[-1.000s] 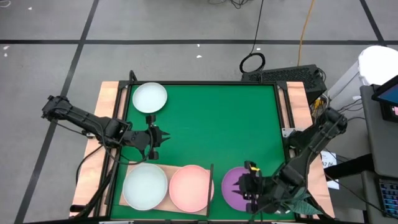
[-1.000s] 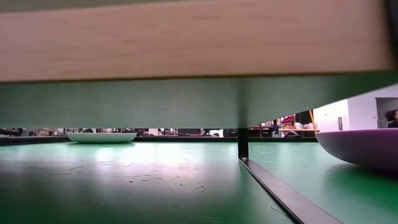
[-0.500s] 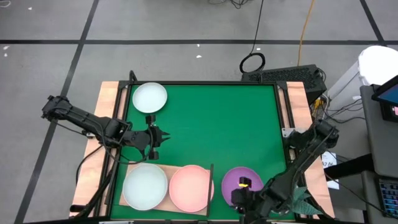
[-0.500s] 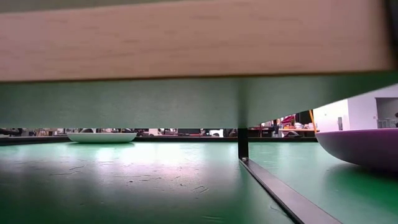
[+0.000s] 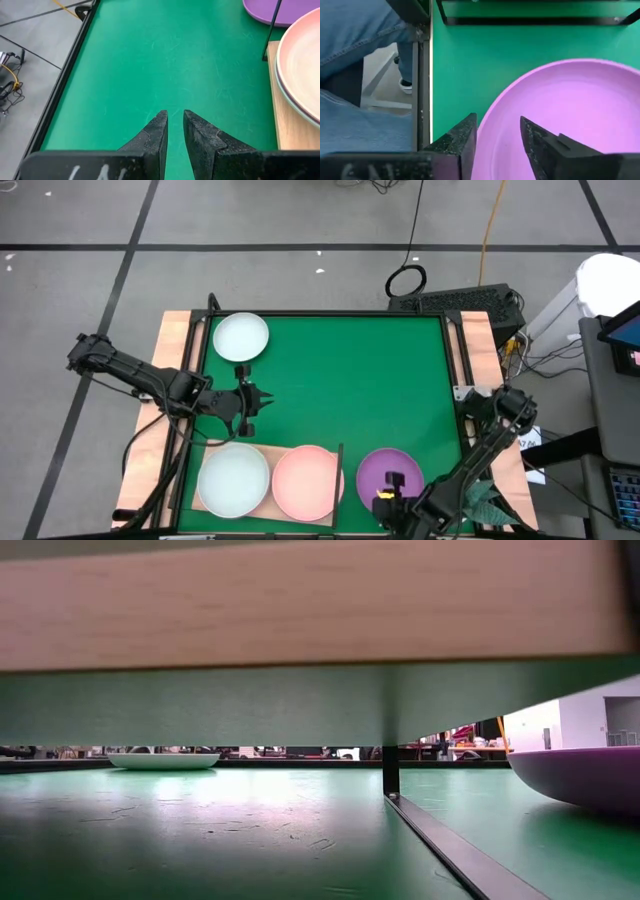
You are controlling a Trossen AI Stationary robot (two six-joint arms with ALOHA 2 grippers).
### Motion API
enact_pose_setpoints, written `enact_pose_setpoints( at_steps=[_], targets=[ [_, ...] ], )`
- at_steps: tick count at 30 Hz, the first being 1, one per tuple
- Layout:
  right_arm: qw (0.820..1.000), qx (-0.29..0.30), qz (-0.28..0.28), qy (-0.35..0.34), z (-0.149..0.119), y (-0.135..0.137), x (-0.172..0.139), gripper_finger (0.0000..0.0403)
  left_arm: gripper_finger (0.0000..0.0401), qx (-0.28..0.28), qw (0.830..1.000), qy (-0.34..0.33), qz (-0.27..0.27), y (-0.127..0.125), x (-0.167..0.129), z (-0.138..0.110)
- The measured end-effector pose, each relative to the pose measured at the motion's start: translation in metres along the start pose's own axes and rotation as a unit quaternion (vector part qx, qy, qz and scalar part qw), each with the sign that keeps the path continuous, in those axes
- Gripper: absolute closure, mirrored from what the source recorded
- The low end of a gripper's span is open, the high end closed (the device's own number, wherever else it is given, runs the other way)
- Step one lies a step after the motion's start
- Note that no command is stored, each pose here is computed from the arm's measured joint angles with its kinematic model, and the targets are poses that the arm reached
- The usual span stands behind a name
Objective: Place and stack plates onto a shelf
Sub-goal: Stack the purple plate on top of the white plate on the shelf
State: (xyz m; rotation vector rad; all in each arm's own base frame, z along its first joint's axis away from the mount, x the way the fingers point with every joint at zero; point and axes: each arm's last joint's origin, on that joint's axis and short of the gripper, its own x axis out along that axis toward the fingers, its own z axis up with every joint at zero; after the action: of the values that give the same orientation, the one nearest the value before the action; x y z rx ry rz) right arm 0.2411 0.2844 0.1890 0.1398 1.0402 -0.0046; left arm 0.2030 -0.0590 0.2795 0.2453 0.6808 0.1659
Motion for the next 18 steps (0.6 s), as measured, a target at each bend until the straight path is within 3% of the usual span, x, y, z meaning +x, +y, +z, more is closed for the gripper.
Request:
enact_pose_setpoints(
  at_steps=[11,18],
  targets=[
    [0.999,-0.027,0.002,0.036,-0.016,0.008,0.022,0.0251,0.0334,0.001,1.0,0.0,0.0,0.0,0.0,0.0],
    [0.996,-0.044,-0.033,0.064,-0.023,0.003,0.03,0.0307,0.0334,0.0,1.0,0.0,0.0,0.0,0.0,0.0]
  ],
)
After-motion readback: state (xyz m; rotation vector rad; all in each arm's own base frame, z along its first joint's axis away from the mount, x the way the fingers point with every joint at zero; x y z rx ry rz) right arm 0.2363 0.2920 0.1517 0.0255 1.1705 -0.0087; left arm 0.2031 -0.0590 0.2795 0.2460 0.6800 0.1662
